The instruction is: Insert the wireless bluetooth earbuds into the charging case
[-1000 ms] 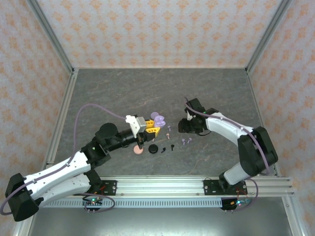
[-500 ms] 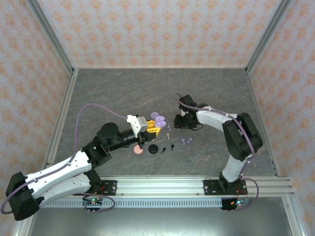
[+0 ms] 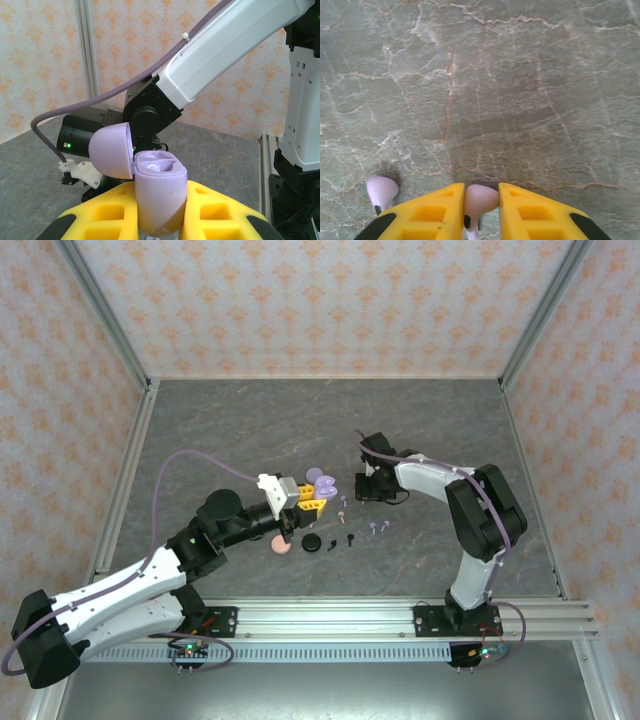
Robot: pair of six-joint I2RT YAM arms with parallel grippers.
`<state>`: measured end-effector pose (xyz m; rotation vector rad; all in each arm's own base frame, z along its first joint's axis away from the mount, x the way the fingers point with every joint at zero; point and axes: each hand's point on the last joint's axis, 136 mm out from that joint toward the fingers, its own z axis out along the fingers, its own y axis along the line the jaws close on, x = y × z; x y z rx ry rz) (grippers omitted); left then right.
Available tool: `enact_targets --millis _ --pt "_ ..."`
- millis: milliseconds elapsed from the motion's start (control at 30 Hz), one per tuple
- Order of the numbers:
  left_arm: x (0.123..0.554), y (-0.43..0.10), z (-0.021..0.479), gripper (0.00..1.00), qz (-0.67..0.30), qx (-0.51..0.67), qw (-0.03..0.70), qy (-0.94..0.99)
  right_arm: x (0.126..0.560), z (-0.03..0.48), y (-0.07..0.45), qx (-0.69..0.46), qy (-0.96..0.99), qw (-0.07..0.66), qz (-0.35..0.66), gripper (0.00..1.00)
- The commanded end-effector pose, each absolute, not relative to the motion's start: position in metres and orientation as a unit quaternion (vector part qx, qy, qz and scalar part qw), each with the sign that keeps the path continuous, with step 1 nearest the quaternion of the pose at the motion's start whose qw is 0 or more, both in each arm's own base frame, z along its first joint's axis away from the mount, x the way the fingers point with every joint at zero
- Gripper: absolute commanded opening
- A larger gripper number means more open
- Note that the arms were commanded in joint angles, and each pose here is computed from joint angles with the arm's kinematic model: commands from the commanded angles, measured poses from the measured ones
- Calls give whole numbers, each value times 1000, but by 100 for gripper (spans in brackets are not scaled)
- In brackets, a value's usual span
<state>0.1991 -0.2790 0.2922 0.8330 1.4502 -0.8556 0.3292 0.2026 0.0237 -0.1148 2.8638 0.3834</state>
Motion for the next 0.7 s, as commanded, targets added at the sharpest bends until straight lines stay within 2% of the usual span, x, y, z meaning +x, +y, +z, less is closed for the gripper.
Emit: enact_targets --millis 0,167,333,667 --pt "201 -280 299 0 -369 350 600 618 327 27 210 -41 980 129 146 21" --pt "201 -281 298 0 -373 348 600 616 331 64 207 -40 971 178 156 21" --pt "202 -284 298 0 -378 347 601 613 322 139 196 -30 944 268 189 21" --pt "207 -292 293 0 -384 343 602 610 264 284 187 -9 829 427 360 20"
